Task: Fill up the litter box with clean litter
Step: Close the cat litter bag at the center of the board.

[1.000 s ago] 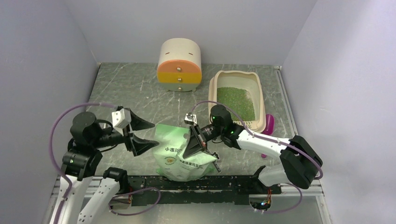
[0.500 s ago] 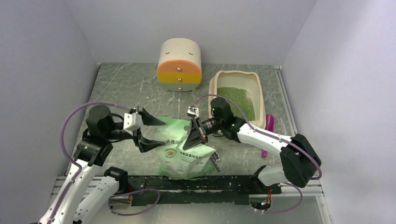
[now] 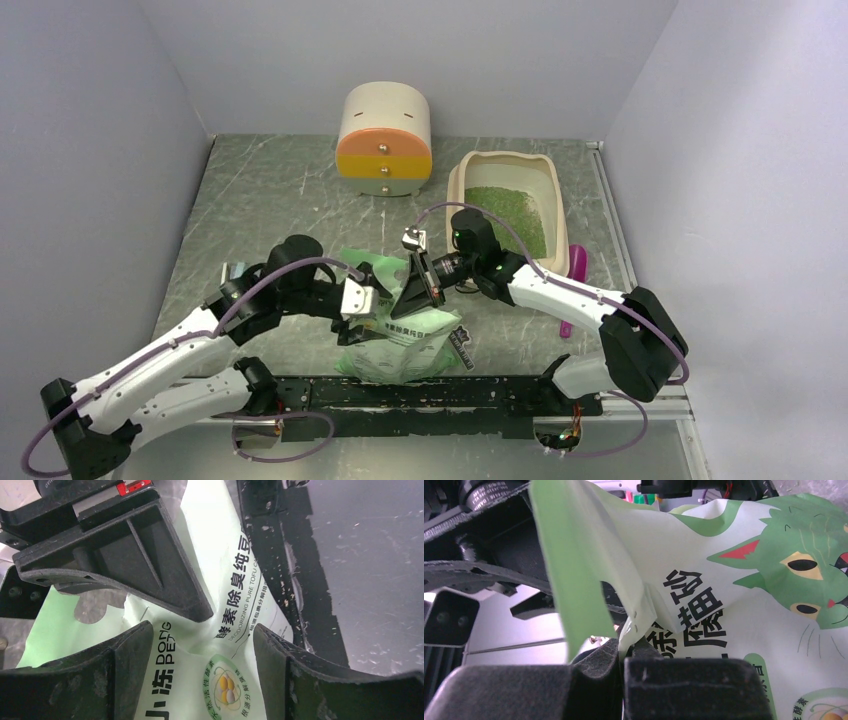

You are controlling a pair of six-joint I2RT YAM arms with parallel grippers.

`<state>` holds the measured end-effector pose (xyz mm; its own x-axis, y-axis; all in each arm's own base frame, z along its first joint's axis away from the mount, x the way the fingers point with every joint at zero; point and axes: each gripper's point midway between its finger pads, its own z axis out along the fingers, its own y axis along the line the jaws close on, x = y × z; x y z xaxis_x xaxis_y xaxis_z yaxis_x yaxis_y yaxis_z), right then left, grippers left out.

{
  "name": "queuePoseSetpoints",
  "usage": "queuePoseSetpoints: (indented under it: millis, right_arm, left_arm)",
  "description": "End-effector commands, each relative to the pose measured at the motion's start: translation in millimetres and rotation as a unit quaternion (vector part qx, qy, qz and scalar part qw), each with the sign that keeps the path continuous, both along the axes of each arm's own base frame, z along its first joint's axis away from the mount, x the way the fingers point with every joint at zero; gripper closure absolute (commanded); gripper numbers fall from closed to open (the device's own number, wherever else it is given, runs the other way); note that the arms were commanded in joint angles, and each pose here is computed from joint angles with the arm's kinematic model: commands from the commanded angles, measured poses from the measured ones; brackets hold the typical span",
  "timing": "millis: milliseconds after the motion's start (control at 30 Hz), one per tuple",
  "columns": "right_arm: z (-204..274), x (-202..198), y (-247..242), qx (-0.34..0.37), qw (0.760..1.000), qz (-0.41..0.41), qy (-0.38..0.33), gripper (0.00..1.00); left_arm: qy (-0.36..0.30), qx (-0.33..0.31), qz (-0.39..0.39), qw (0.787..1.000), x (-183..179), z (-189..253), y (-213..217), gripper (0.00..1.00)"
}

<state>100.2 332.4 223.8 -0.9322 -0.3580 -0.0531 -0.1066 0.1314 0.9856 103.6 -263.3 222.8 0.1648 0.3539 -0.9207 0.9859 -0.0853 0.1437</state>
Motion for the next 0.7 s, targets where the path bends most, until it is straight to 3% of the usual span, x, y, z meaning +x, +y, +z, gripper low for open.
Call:
queuePoseSetpoints:
  millis: [0, 167, 467, 667]
  right_arm:
    - [31, -4, 0, 0.042, 0.999, 0.012, -0.031, 1.00]
    - [37, -8, -3, 0.054, 0.998, 0.019, -0.040, 1.00]
    - [59, -26, -12, 0.112, 0.991, 0.043, -0.054, 1.00]
    - [77, -40, -15, 0.149, 0.984, 0.064, -0.079, 1.00]
  left_arm:
    - [-0.009, 0.075, 0.053, 0.996, 13, -26, 11, 0.22]
    - [-0.011, 0.115, 0.075, 0.990, 12, -38, 27, 0.25]
    - [-0.059, 0.053, 0.101, 0.992, 10, -12, 40, 0.13]
    - [-0.011, 0.105, 0.025, 0.994, -6, -36, 28, 0.22]
